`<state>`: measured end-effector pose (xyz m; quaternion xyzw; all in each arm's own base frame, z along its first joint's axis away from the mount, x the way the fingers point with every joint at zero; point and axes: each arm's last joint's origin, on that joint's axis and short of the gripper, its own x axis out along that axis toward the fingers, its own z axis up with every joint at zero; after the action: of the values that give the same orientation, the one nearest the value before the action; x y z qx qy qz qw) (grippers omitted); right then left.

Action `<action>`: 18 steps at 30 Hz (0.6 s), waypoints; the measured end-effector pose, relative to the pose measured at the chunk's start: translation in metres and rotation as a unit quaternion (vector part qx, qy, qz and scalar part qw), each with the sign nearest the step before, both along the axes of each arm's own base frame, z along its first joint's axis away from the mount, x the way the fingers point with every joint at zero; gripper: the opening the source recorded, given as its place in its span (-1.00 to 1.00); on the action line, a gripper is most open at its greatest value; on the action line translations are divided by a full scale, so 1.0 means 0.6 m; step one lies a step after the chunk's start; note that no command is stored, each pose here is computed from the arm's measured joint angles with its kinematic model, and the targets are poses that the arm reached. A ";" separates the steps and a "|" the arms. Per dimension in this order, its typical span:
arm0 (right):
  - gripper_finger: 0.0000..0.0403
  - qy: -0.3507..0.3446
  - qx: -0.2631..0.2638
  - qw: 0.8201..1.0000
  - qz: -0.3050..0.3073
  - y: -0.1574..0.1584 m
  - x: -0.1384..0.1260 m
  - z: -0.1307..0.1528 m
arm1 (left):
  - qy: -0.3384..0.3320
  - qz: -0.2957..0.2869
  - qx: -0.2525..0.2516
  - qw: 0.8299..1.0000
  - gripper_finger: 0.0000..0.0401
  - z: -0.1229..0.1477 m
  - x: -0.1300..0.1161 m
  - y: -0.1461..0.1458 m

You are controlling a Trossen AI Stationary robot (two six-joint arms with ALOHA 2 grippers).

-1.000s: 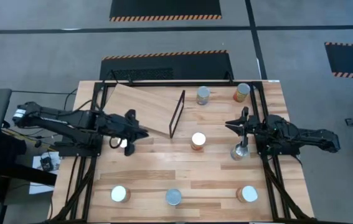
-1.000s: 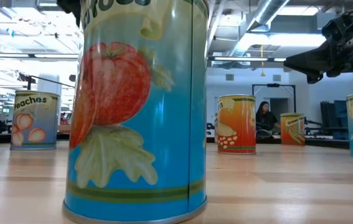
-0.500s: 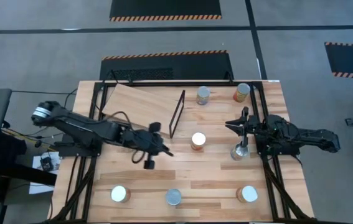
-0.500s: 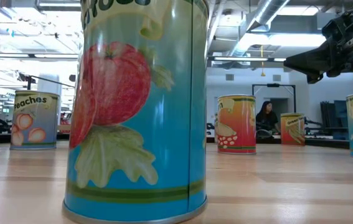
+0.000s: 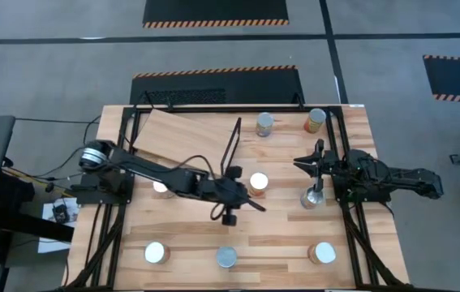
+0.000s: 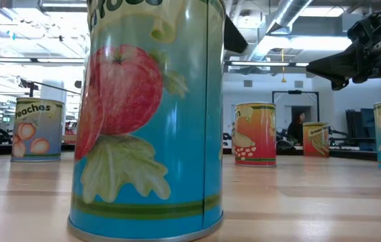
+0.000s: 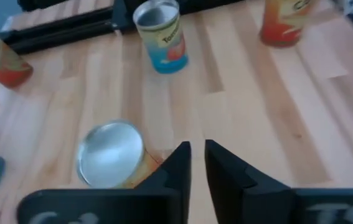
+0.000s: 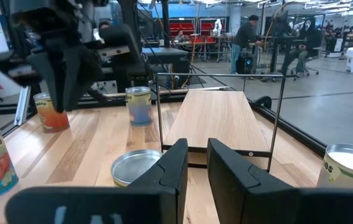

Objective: Pick and place cans onto a shelf
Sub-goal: Put the top canned corn on the shelf

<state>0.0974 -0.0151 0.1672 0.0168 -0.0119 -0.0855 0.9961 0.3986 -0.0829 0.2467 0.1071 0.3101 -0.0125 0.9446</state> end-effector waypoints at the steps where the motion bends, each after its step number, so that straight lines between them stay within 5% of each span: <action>1: -0.57 0.000 0.000 1.000 0.000 0.000 0.000 0.000 | -0.001 0.005 0.013 1.000 -0.74 -0.003 0.006 0.000; 9: -0.57 0.000 0.000 1.000 0.000 0.000 0.000 0.000 | 0.026 0.001 0.096 0.995 -0.43 -0.047 0.040 0.006; 18: -0.57 0.001 0.000 1.000 0.000 0.000 0.000 0.000 | 0.040 0.024 0.126 0.991 -0.37 -0.065 0.051 0.039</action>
<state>0.0974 -0.0150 0.1671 0.0167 -0.0114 -0.0853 0.9961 0.4293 -0.0597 0.2077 0.2173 0.3491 0.0449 0.9104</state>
